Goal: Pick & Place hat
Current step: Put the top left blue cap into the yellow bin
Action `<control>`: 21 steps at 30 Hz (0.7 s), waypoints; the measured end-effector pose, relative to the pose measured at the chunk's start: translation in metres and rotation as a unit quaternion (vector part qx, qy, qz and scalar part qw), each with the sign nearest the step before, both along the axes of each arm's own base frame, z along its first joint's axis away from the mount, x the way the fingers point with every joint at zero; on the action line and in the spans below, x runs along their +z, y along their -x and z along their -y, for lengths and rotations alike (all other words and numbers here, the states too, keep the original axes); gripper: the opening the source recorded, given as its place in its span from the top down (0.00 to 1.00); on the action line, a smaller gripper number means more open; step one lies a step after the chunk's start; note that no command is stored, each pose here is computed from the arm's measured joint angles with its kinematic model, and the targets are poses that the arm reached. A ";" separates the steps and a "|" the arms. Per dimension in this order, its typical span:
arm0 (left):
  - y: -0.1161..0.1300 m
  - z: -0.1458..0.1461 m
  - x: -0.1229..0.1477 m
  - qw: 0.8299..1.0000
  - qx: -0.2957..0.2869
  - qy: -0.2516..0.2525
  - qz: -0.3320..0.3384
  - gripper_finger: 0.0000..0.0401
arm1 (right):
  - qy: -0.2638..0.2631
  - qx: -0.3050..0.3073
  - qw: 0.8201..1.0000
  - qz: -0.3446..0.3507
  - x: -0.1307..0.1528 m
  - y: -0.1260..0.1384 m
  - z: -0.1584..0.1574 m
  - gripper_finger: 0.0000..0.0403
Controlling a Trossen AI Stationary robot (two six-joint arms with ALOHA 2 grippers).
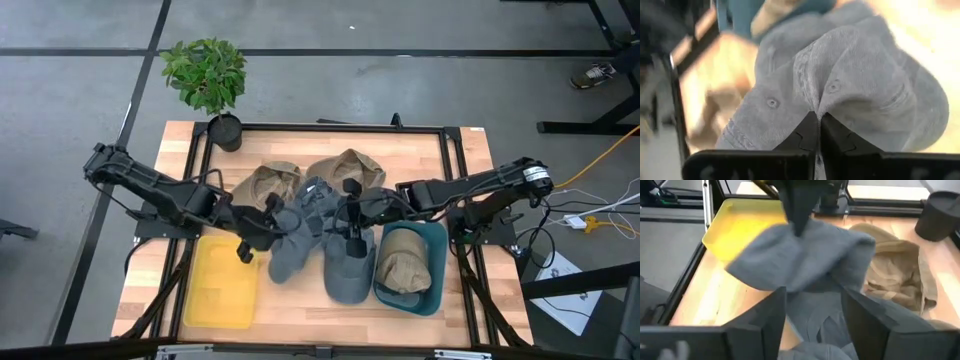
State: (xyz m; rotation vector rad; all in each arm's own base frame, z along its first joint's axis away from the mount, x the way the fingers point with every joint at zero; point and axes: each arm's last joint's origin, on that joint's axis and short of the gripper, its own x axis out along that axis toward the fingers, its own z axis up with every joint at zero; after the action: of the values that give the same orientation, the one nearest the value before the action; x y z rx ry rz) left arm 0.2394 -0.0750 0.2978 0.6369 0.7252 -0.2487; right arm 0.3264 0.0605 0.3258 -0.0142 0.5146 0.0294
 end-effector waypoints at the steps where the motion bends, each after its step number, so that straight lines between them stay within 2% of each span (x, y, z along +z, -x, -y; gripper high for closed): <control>1: 0.000 -0.004 -0.001 1.000 0.023 0.012 -0.006 0.99 | -0.001 0.002 1.000 0.006 0.001 0.000 -0.001 0.50; 6: -0.003 -0.027 -0.001 0.990 0.126 0.056 -0.016 0.99 | -0.004 0.011 0.999 0.040 0.002 -0.008 -0.009 0.45; 11: -0.009 -0.040 0.012 0.981 0.187 0.019 0.038 0.99 | -0.001 0.006 0.999 0.041 -0.011 -0.021 -0.013 0.46; 17: -0.017 -0.046 0.029 0.967 0.229 0.003 0.114 0.99 | 0.032 -0.095 0.995 0.017 -0.037 -0.037 -0.010 0.48; 21: -0.015 -0.050 0.033 0.950 0.284 -0.017 0.129 0.99 | 0.063 -0.147 0.987 0.010 -0.047 -0.042 -0.008 0.48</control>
State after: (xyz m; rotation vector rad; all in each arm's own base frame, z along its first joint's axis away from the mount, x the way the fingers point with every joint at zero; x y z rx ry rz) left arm 0.2540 -0.0252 0.3311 0.4578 0.6303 0.3740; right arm 0.3680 0.0686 0.2790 -0.0612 0.4928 -0.2913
